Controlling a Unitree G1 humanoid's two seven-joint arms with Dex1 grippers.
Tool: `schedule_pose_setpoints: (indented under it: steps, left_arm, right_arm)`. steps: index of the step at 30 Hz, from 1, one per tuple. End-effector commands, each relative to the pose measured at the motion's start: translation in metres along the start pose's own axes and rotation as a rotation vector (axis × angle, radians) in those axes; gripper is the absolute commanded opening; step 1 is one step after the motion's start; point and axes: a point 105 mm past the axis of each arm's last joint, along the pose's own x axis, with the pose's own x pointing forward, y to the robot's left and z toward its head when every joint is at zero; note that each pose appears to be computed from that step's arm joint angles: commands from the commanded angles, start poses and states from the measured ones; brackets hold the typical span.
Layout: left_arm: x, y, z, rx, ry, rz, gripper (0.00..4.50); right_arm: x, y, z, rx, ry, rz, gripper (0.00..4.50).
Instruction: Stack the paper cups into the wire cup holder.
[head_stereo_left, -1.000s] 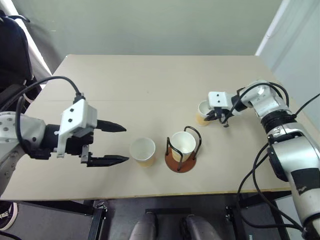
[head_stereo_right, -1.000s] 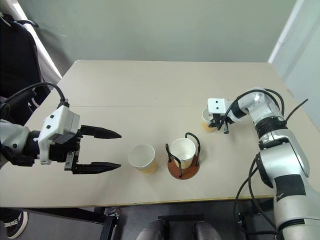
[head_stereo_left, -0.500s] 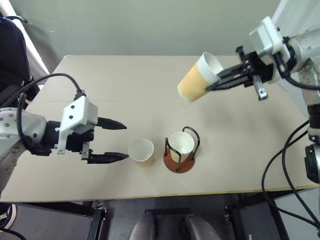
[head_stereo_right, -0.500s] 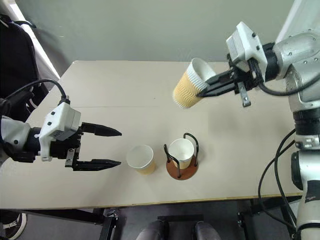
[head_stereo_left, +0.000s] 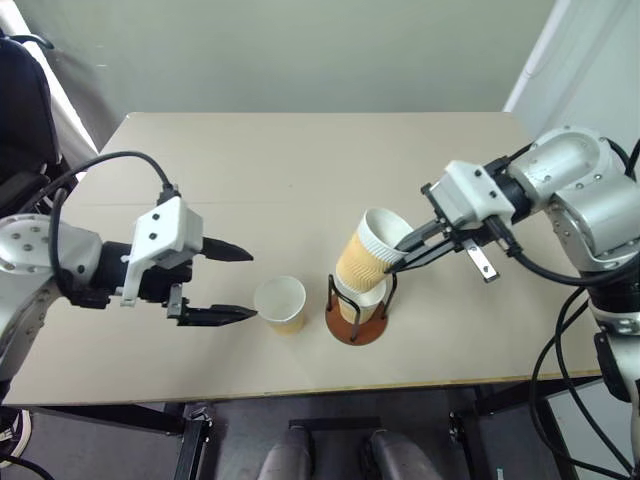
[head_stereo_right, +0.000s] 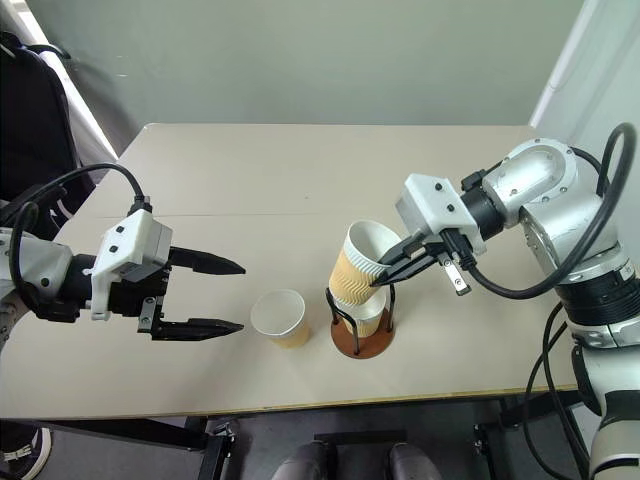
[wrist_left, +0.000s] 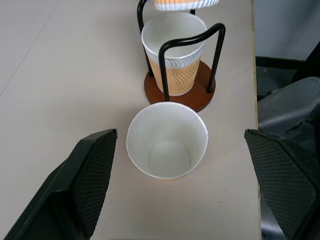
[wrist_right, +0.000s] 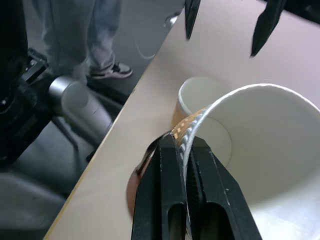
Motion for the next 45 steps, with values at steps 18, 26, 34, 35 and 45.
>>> schedule_pose_setpoints:
  steps: [18,26,34,35,45]
  left_arm:
    - [-0.005,0.000,0.006,0.045,0.012,0.022,4.38]
    - [-0.004,-0.013,0.004,0.047,0.041,-0.049,4.38]
    - [0.018,-0.018,0.003,0.133,0.088,-0.164,4.38]
    - [0.021,-0.017,0.000,0.142,0.110,-0.175,4.38]
    - [0.050,-0.018,-0.028,0.187,0.188,-0.235,4.38]
  right_arm:
    - [0.006,0.001,-0.012,-0.063,0.107,0.018,1.27]
    - [-0.009,-0.002,-0.013,-0.018,0.110,-0.058,4.11]
    - [-0.054,0.041,-0.002,0.264,-0.211,-0.142,4.46]
    - [-0.055,0.044,-0.004,0.295,-0.217,-0.170,4.46]
    - [-0.060,0.056,0.002,0.360,-0.225,-0.367,4.46]
